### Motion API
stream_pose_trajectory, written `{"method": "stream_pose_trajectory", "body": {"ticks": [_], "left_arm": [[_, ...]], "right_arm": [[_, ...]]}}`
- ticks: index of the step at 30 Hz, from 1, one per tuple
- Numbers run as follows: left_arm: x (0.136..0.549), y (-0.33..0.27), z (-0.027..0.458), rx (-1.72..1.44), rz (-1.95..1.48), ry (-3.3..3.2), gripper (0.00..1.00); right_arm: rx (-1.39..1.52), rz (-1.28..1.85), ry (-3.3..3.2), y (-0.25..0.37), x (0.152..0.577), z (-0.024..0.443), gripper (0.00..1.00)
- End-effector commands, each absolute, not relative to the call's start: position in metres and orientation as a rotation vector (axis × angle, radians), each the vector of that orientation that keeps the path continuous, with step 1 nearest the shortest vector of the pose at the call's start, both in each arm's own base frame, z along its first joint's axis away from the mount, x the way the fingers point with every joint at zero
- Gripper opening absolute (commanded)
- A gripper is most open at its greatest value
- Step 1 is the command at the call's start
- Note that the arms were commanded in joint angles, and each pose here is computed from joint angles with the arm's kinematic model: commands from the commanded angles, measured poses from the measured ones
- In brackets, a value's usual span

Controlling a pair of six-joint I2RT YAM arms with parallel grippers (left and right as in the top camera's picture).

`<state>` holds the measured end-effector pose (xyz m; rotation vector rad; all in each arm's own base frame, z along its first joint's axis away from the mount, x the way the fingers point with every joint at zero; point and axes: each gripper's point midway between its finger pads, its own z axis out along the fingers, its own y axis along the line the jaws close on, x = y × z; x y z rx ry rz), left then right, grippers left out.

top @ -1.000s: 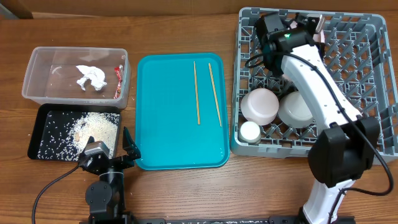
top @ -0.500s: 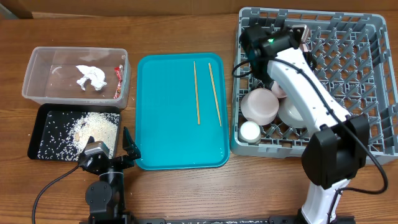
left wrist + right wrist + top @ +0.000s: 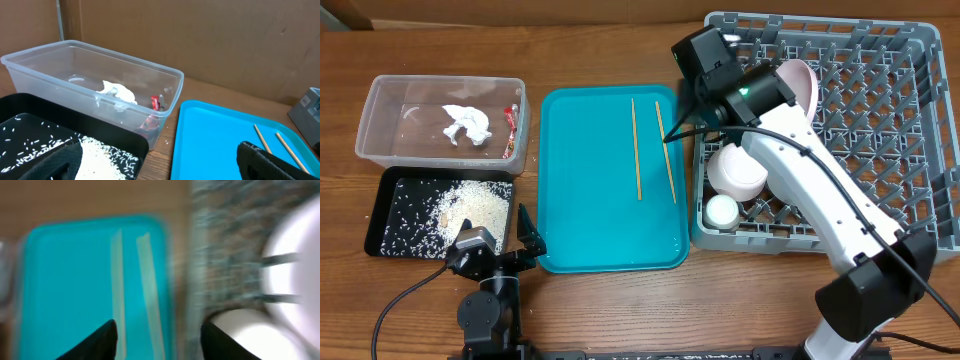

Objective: Sort waste into correct bins and load items into the dishwasher
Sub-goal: 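Move the right gripper to the teal tray and grasp one chopstick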

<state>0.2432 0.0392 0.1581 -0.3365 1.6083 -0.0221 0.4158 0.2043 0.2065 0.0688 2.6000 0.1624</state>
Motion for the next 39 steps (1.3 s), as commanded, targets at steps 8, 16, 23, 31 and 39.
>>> {"method": "stream_pose_trajectory", "body": {"ticks": [8,16,23,31,39], "left_arm": [[0.243,0.041,0.159,-0.333,-0.007,1.601,1.00],[0.243,0.041,0.159,-0.332,-0.008,1.601,1.00],[0.243,0.041,0.159,-0.333,-0.007,1.601,1.00],[0.243,0.041,0.159,-0.333,-0.007,1.601,1.00],[0.243,0.041,0.159,-0.333,-0.007,1.601,1.00]], "right_arm": [[-0.267,0.423,2.909,0.286,0.374,0.073,0.43],[-0.151,0.257,2.907,0.300,0.383,0.018,0.39],[-0.123,0.251,2.908,0.303,0.384,0.007,0.29],[0.029,0.249,2.937,0.302,0.380,0.001,0.21],[0.119,0.289,3.003,0.307,0.371,-0.006,0.04]]}}
